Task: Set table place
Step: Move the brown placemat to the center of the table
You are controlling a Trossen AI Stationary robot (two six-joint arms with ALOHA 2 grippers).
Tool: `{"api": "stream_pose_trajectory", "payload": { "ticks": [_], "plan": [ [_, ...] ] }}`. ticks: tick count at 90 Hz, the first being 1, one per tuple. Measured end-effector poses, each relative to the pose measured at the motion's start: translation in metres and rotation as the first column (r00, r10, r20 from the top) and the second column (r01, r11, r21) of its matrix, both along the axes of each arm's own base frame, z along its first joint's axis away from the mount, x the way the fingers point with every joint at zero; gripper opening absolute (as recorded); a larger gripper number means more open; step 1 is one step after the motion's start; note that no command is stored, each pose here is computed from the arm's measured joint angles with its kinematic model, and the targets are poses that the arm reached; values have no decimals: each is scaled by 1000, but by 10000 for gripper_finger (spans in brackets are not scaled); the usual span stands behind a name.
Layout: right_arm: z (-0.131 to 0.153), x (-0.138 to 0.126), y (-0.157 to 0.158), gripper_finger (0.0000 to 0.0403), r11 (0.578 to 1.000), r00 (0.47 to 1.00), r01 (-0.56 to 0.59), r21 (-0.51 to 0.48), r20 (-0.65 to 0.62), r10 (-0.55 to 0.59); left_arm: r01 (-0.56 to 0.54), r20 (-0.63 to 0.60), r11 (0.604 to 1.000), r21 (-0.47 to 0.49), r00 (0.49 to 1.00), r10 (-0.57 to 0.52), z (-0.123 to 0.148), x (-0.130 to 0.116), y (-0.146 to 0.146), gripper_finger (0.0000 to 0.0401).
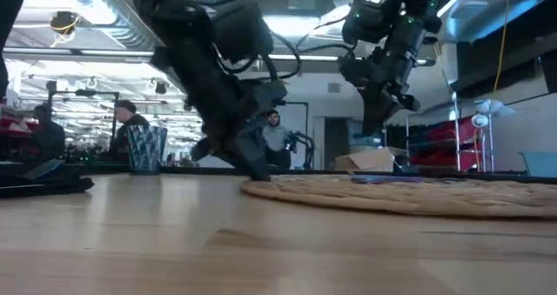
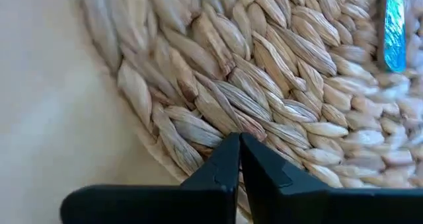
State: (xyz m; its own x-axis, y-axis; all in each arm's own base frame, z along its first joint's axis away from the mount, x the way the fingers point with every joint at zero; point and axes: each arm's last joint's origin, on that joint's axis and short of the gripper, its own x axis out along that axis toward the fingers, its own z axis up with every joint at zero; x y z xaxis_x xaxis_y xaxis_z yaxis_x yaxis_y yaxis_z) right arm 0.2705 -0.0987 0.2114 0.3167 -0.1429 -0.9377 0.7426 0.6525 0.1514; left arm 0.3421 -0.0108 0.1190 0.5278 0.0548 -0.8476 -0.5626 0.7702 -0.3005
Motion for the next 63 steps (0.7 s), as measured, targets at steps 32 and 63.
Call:
{"api": "stream_pose_trajectory", "payload": {
  "ticks": [32,63],
  "plan": [
    [-28,-19,6,0,998,991,59,24,-125,-55,-96,217,990,104,973,71,65,-9,23,0],
    [-62,-27,10,0,996,988,61,60,-147,-52,-100,219,977,187,974,57,72,-14,60,0]
  ]
}}
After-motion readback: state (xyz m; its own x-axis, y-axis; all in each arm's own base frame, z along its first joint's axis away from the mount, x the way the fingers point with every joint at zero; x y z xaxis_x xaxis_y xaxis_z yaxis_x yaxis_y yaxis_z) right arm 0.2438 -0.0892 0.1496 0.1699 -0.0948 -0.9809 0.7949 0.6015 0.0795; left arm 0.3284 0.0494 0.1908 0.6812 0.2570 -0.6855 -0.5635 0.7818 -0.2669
